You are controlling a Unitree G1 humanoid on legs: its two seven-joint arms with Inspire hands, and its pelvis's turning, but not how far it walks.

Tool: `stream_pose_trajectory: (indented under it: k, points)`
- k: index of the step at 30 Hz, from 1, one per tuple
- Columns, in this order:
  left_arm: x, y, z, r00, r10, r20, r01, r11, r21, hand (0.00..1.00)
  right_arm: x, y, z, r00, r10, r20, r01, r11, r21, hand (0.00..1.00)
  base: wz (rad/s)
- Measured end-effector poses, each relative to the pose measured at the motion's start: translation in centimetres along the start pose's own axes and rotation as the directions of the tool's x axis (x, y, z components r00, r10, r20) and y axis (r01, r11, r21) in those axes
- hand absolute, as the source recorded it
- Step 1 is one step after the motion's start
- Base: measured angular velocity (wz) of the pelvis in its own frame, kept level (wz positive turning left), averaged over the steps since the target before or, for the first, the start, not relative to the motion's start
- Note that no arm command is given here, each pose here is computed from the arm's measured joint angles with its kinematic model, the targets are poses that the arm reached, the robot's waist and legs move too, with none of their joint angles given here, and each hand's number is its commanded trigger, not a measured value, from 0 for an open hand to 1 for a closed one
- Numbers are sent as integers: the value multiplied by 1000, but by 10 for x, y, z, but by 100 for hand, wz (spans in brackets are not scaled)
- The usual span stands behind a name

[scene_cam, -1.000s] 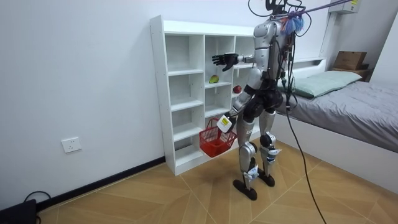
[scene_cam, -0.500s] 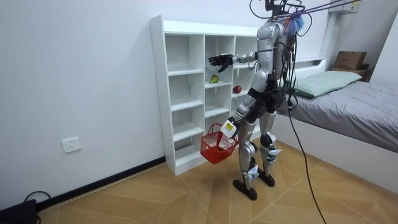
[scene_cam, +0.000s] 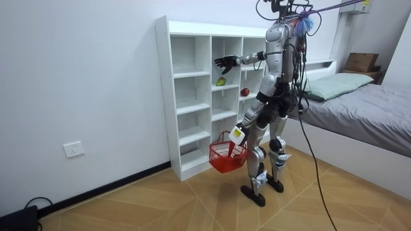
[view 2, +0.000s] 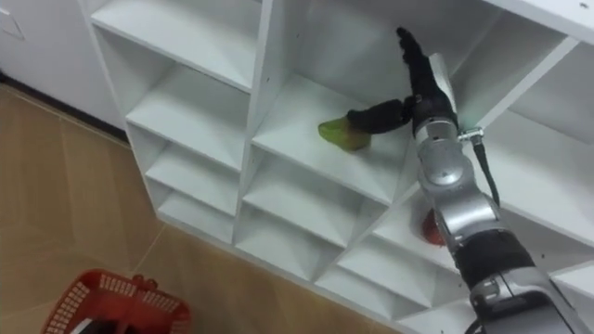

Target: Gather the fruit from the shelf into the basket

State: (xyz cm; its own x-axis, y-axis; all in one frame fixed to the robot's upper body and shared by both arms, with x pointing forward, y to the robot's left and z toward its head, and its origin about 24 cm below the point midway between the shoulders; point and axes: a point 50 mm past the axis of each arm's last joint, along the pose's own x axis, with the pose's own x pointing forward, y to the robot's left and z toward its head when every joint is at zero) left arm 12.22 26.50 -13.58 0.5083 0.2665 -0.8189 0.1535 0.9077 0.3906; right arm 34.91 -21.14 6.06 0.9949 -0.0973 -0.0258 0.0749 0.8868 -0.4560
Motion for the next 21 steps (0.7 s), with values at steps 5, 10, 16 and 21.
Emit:
stream_pose_trajectory:
  k: [5, 10, 16, 21]
  points:
    - [0, -1, 1, 1000, -1, -4, 1, 1000, 8, 100, 2, -4, -7, 998, -25, -51, 26, 1000, 16, 0, 2]
    - [0, 1, -2, 1000, 13, -26, -13, 1000, 12, 100, 2, -5, -13, 995, -29, -91, 30, 1000, 3, 0, 1]
    - [0, 3, -5, 999, 18, -34, -17, 1000, 16, 100, 1, -3, -14, 996, -27, -88, 25, 999, -25, 0, -2]
    - [1, 4, 0, 1000, 23, -20, -23, 1000, 15, 100, 0, 1, -17, 995, -16, -96, 9, 998, -68, 0, 0]
